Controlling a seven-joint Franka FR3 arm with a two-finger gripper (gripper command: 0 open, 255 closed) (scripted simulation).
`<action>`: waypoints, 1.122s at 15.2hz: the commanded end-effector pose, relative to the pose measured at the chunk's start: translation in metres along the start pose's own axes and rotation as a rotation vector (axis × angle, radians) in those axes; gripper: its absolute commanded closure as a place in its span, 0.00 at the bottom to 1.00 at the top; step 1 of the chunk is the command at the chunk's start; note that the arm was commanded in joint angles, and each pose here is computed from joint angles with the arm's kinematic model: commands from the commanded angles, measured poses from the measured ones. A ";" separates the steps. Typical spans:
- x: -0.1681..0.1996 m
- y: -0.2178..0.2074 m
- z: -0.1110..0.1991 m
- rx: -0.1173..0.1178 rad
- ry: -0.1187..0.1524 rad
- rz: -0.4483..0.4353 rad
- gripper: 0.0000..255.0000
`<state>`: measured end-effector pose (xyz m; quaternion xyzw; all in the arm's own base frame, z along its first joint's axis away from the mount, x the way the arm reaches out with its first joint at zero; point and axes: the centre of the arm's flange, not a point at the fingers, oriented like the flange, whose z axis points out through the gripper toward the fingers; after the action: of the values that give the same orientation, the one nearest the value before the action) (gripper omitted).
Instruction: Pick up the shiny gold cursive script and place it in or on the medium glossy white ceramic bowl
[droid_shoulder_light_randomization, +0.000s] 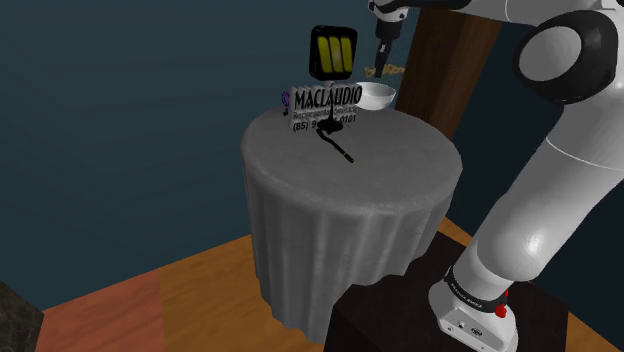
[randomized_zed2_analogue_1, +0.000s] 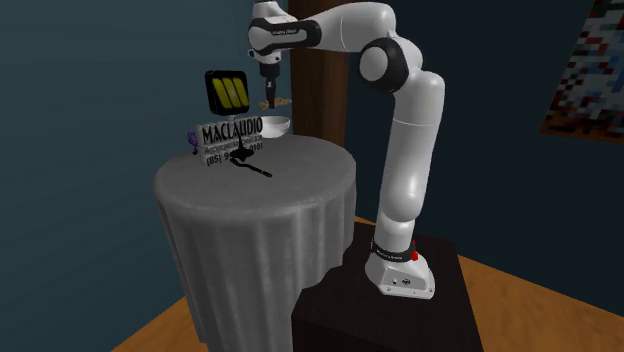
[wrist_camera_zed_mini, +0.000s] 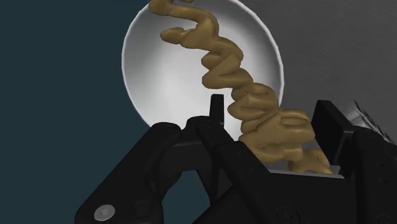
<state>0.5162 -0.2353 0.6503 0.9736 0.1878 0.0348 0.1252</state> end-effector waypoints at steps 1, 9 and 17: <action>0.014 0.022 0.006 -0.001 0.000 -0.002 1.00; 0.039 0.055 0.042 -0.001 0.000 -0.002 1.00; 0.038 0.044 0.083 -0.001 0.000 -0.002 1.00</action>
<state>0.5764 -0.2786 0.5878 0.9734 0.1886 0.0345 0.1253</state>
